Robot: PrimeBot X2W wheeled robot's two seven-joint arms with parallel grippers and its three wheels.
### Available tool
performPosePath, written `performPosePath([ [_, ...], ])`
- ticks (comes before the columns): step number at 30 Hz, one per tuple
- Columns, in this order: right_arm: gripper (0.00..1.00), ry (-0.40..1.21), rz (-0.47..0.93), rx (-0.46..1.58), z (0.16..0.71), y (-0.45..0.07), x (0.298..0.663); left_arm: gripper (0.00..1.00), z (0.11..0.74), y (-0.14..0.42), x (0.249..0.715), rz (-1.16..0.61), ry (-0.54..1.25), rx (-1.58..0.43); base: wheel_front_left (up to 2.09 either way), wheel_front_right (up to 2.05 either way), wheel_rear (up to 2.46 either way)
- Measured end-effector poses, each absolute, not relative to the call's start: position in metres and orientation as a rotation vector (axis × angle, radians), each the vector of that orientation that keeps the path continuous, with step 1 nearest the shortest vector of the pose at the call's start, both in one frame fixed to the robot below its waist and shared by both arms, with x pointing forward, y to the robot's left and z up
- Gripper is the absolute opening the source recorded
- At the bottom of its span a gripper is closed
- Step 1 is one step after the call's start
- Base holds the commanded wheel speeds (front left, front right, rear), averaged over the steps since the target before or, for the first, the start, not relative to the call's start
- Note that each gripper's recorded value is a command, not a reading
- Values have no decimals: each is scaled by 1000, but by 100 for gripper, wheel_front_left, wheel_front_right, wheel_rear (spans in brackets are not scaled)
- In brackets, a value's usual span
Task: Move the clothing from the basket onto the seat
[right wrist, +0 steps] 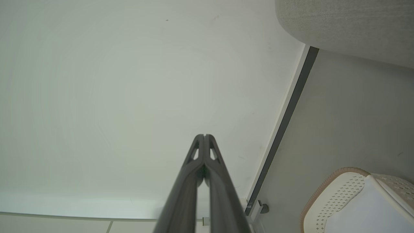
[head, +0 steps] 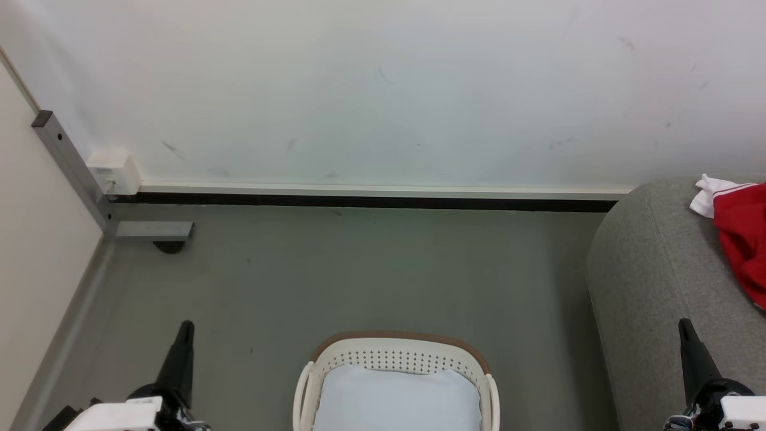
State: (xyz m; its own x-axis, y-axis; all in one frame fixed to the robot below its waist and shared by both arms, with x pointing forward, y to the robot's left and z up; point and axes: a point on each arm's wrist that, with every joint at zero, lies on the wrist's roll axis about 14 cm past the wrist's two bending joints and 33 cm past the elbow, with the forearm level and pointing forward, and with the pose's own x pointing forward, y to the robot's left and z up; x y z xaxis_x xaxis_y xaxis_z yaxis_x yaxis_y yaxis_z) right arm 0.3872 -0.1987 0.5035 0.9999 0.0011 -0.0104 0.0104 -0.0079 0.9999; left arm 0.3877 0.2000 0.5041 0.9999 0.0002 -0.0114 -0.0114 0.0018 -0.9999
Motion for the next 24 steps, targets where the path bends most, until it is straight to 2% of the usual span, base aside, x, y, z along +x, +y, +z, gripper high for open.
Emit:
performPosePath([
  [24,0,9,-7,1579,504,-199,387,0,504,200,388,9,9,-1569,0,0,0],
])
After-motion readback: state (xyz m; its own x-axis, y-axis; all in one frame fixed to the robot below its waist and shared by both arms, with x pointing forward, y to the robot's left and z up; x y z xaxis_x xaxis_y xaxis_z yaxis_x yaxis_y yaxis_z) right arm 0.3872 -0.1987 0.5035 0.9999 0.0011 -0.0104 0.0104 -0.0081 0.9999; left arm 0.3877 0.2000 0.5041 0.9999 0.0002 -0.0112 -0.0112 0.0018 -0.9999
